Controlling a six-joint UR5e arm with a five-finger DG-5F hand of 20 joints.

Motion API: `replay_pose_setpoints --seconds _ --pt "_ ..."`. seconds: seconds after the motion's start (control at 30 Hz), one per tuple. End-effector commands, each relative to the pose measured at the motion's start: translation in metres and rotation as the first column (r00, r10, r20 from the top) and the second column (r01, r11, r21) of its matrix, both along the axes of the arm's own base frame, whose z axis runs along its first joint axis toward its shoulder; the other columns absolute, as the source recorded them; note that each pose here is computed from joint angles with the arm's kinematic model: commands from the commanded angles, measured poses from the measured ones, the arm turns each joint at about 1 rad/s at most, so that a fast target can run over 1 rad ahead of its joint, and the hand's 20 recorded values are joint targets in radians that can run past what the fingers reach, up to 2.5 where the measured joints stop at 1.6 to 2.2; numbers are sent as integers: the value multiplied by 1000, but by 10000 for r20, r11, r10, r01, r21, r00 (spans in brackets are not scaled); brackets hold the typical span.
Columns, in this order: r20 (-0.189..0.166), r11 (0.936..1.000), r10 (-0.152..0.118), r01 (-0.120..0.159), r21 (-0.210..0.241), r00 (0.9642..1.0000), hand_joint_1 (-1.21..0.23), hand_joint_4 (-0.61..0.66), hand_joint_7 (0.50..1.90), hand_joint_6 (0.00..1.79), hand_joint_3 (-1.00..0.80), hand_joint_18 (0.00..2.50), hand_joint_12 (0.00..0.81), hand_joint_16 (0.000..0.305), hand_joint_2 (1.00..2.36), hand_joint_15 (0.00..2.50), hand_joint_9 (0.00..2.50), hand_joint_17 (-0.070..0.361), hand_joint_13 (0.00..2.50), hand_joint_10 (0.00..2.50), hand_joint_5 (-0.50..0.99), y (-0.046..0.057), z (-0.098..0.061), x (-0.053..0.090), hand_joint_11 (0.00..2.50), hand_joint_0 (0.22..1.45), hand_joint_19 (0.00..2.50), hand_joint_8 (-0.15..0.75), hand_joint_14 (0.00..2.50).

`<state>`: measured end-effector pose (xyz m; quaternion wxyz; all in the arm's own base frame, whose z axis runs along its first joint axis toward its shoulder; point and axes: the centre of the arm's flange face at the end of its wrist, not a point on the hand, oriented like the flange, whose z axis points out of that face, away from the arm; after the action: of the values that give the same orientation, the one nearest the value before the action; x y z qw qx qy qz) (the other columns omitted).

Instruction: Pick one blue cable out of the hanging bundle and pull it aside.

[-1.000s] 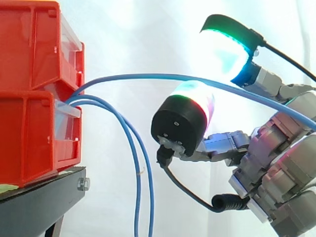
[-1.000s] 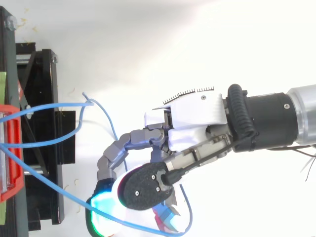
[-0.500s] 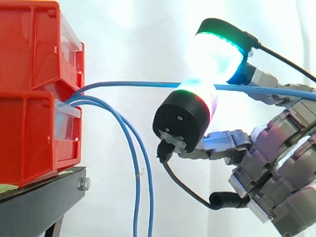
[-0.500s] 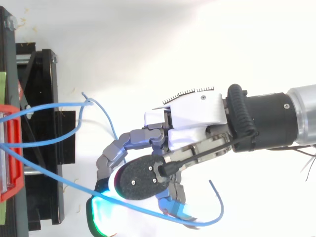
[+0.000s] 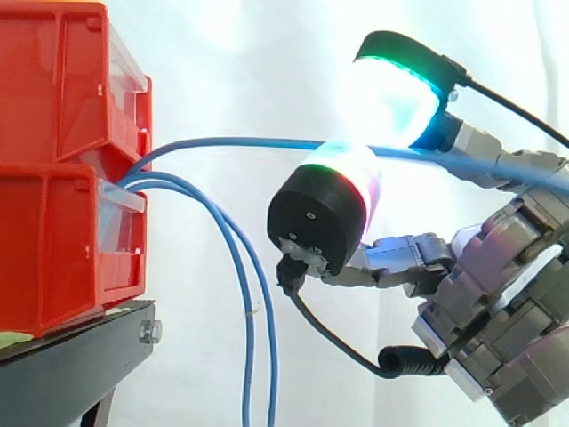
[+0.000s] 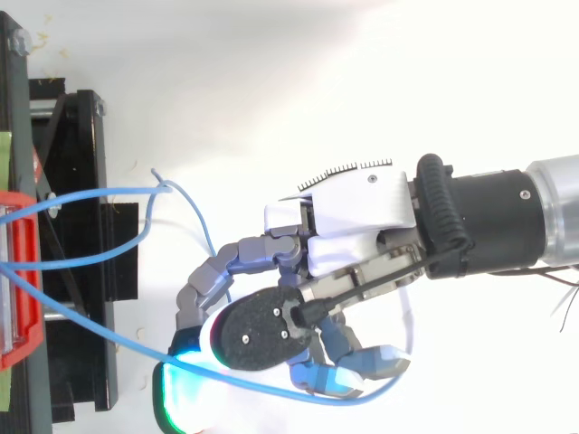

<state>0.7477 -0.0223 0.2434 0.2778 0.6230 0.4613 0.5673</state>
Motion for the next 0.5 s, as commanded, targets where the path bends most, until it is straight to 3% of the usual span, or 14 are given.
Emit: replay_pose_setpoints --seconds 0.0,0.23,0.4,0.47 --pt "-3 10000 0 0 -10 10000 -586 -86 810 810 -500 1124 424 68 1000 1283 1519 153 1910 29 5 0 0 0 1277 367 733 300 8" --pt "-6 10000 -3 3 5 10000 -703 -109 812 832 -500 988 333 54 1000 1327 1482 122 1822 31 -8 0 0 0 1330 491 811 242 7" --pt "18 9999 -52 52 -128 10000 -705 -101 807 835 -500 980 338 53 1001 1344 1487 119 1810 32 -9 -6 0 0 1343 504 812 239 8" --pt "66 9992 -41 43 -394 10000 -687 -86 810 832 -500 998 352 55 1000 1330 1507 124 1821 31 -8 -9 1 0 1344 479 799 256 7"
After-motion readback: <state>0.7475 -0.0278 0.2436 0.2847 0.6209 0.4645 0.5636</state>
